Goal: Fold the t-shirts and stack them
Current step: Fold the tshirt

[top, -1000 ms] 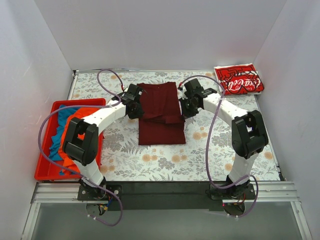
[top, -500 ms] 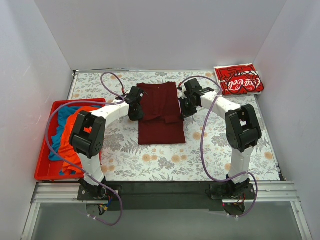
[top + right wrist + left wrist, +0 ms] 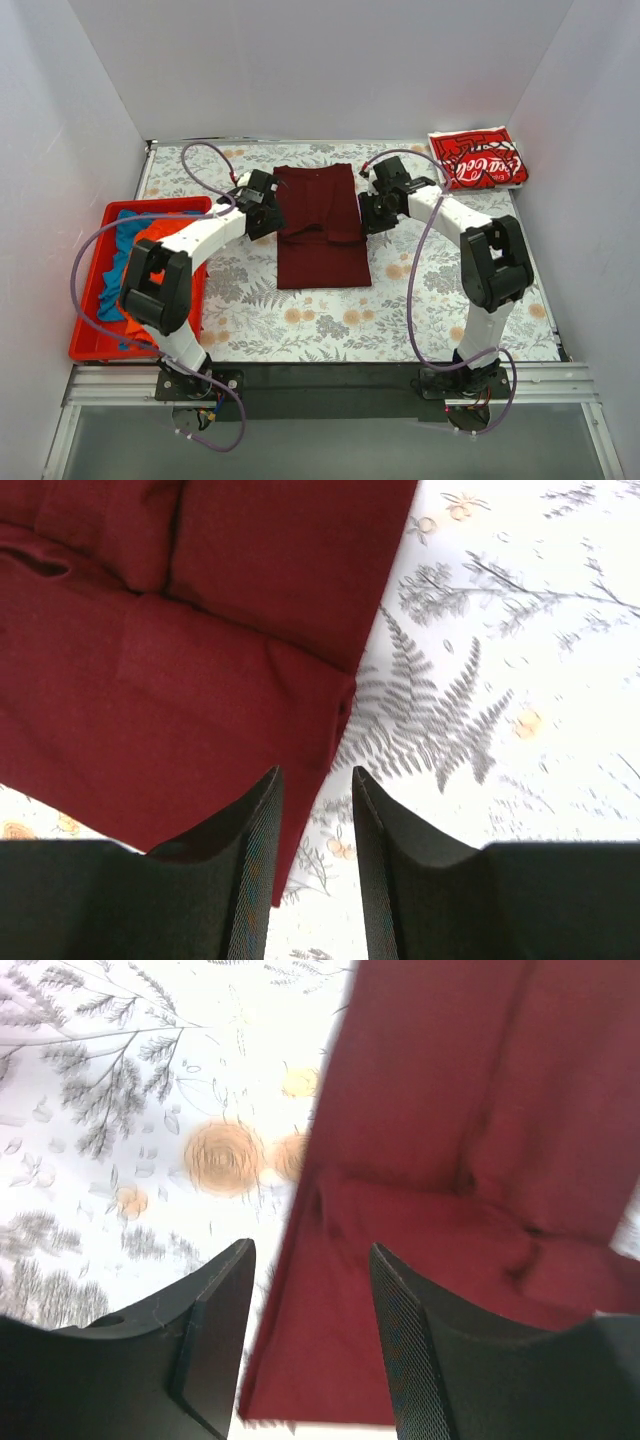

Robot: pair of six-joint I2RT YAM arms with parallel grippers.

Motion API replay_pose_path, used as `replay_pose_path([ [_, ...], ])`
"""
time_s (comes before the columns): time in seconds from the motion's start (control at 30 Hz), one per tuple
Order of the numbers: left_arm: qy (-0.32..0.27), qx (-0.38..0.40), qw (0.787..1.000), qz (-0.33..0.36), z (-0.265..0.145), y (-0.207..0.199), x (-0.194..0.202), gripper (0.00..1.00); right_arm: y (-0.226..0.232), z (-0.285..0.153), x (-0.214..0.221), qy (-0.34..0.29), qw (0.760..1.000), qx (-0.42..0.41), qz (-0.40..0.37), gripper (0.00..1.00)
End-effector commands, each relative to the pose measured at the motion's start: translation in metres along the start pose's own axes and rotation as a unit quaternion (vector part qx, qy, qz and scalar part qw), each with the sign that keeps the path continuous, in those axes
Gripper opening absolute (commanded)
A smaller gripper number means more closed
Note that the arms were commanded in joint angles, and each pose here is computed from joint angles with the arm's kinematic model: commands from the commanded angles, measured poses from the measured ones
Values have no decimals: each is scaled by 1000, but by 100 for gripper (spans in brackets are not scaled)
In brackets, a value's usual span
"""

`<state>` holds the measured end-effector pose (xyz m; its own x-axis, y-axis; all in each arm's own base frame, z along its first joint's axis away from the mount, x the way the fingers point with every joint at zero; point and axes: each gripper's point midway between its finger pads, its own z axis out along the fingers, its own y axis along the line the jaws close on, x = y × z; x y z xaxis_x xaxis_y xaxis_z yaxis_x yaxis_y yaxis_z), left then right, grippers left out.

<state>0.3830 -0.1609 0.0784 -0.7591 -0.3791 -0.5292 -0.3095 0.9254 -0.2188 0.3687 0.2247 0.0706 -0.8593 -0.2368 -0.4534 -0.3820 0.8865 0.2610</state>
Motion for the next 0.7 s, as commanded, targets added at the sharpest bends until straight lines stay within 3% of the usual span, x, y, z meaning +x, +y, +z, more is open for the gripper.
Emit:
replay_pose_path([
  [0.0,-47,37,998,-19,-46,-11,-8,48,8,-38,-20,-72,997,19,-7,41],
  [0.13,-41,60,997,0,-64,-25,30,47,21,-49,-11,-102,995,2,-15,38],
  [0.33,12,32,999,36,-43,-19,97,38,51,-33,15,-92,994,-42,-33,20],
  [0.4,14,20,999,39,-39,-13,106,34,57,-22,21,-84,995,-49,-38,18],
  [0.67,27,-16,998,52,-24,11,126,33,67,19,30,-61,995,-69,-30,16],
])
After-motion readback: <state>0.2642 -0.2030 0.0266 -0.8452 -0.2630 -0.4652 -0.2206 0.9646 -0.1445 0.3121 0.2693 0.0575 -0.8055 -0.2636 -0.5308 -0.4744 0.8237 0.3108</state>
